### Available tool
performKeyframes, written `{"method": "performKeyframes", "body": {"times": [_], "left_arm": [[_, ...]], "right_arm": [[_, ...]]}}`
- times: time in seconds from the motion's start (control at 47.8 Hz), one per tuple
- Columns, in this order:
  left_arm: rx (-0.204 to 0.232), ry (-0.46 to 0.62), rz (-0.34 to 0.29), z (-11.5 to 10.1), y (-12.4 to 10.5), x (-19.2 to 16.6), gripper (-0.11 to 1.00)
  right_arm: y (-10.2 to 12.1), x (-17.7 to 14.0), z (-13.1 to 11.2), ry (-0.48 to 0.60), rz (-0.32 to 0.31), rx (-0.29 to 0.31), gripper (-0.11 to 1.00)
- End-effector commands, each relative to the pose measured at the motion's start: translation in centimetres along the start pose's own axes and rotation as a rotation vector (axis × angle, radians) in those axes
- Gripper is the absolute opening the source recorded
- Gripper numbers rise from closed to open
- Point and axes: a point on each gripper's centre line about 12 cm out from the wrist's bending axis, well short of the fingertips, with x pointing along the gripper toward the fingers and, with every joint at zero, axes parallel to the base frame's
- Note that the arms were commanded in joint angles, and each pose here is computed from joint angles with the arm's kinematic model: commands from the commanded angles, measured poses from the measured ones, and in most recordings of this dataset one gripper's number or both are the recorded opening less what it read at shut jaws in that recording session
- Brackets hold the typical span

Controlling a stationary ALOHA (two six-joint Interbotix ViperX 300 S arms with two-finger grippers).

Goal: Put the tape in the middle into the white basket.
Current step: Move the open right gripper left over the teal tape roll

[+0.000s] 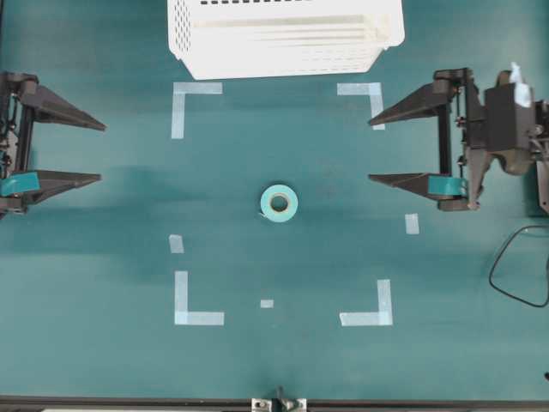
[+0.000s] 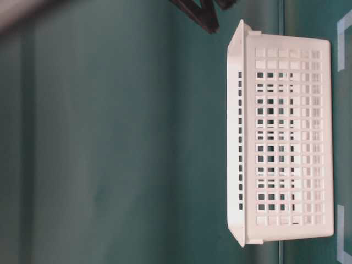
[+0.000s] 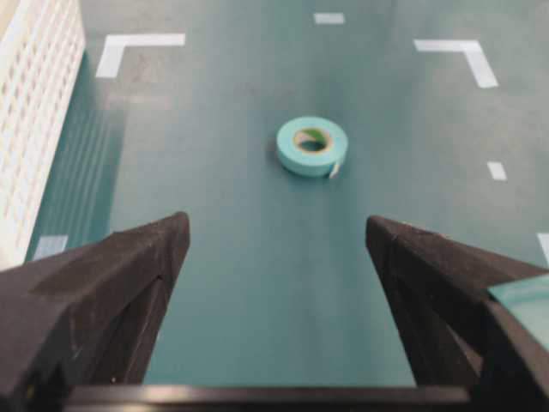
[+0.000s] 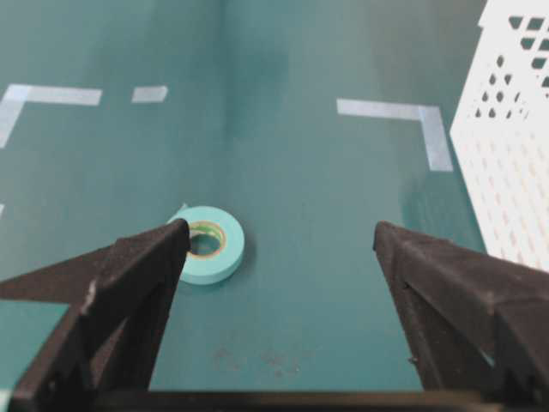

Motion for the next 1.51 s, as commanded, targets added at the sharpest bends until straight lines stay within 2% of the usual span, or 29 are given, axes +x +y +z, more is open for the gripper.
{"method": "performKeyframes", "body": {"times": [0.0,0.146,0.711,1.046,1.485], "left_arm": [[0.002,-0.021,-0.01,0.1,-0.2,-0.4,0.51],[0.001,-0.044,-0.014,-0.6,-0.2,-1.3,0.46],[0.004,-0.016,-0.015,-3.4,-0.1,-2.4,0.45],[0.015,-0.024,-0.015,-3.7,-0.1,-2.4,0.45],[0.007,-0.08,-0.002,-4.4,0.2,-3.1,0.45]], "right_arm": [[0.0,0.8,0.9,-0.02,0.0,0.007,0.97],[0.0,2.4,0.3,0.017,-0.001,0.014,0.97],[0.2,6.7,-1.3,0.111,-0.003,0.015,0.97],[0.7,8.0,-2.6,0.148,0.006,0.06,0.97],[1.0,9.6,-3.4,0.163,0.013,0.059,0.97]]}}
